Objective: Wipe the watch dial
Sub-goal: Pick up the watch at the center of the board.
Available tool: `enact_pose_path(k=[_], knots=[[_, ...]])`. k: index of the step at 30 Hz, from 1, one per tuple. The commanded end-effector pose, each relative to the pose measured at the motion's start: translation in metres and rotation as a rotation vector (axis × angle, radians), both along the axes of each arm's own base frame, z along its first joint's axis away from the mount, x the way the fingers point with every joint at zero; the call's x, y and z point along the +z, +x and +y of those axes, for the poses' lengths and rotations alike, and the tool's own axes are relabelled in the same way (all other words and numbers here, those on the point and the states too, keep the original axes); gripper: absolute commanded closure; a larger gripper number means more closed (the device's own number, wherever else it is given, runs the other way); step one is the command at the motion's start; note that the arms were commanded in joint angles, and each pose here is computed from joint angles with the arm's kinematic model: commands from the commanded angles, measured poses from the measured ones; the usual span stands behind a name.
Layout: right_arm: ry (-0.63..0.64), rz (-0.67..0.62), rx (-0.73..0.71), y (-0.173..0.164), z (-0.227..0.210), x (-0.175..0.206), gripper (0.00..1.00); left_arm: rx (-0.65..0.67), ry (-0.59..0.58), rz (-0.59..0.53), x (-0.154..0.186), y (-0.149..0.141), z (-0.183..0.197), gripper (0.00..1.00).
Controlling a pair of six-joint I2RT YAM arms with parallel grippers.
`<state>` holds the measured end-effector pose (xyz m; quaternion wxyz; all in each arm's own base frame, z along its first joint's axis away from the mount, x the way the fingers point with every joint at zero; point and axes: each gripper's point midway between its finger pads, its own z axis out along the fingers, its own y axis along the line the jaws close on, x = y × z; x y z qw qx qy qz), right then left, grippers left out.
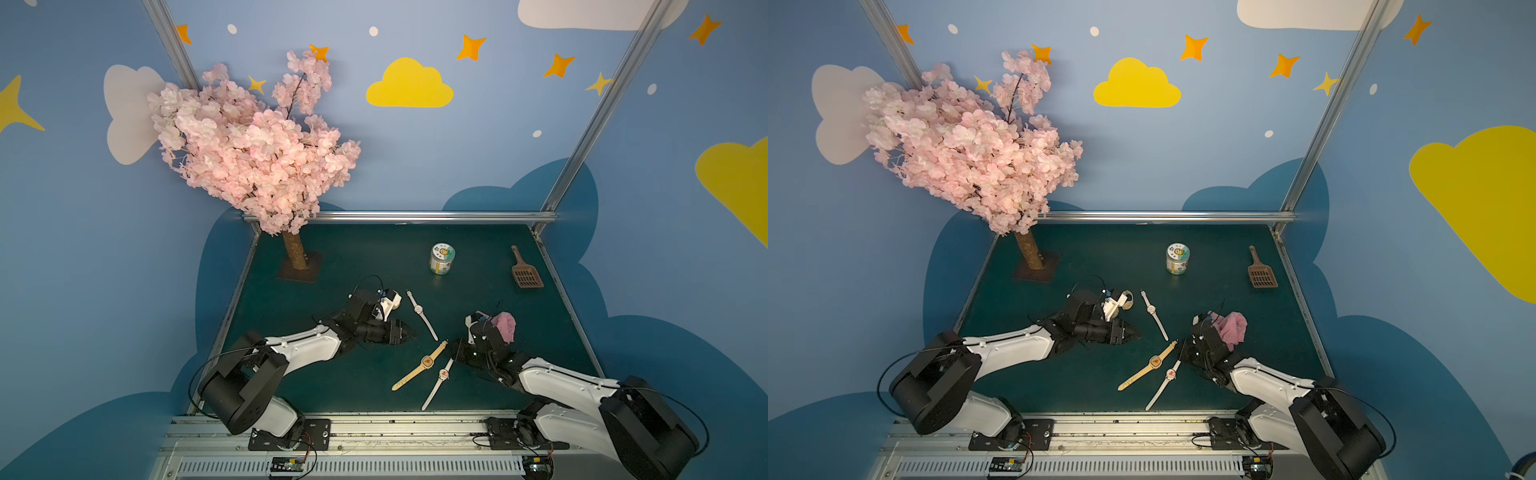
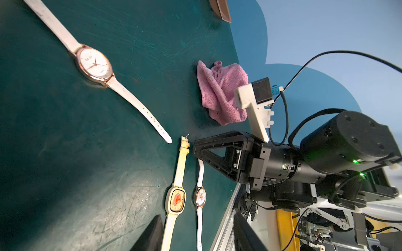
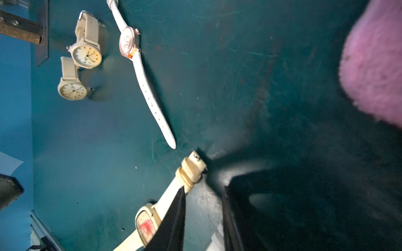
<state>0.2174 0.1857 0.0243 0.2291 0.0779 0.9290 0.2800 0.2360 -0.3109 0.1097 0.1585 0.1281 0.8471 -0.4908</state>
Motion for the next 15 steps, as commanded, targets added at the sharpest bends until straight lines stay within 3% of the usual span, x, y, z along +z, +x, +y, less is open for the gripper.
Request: enact_pose_path(k=[1,9,15], knots=[[0.024,0.009,0.024,0.004,0.010,0.000,0.71,-0.021,-0.020,-0.028,0.008,0.002,-0.005,0.47],[0.027,0.078,0.087,0.002,0.022,-0.014,0.77,-0.021,-0.017,-0.027,0.006,0.000,-0.004,0.47],[0.017,0.114,0.098,0.000,0.022,-0.025,0.91,-0.021,-0.016,-0.028,0.006,0.000,-0.004,0.47]])
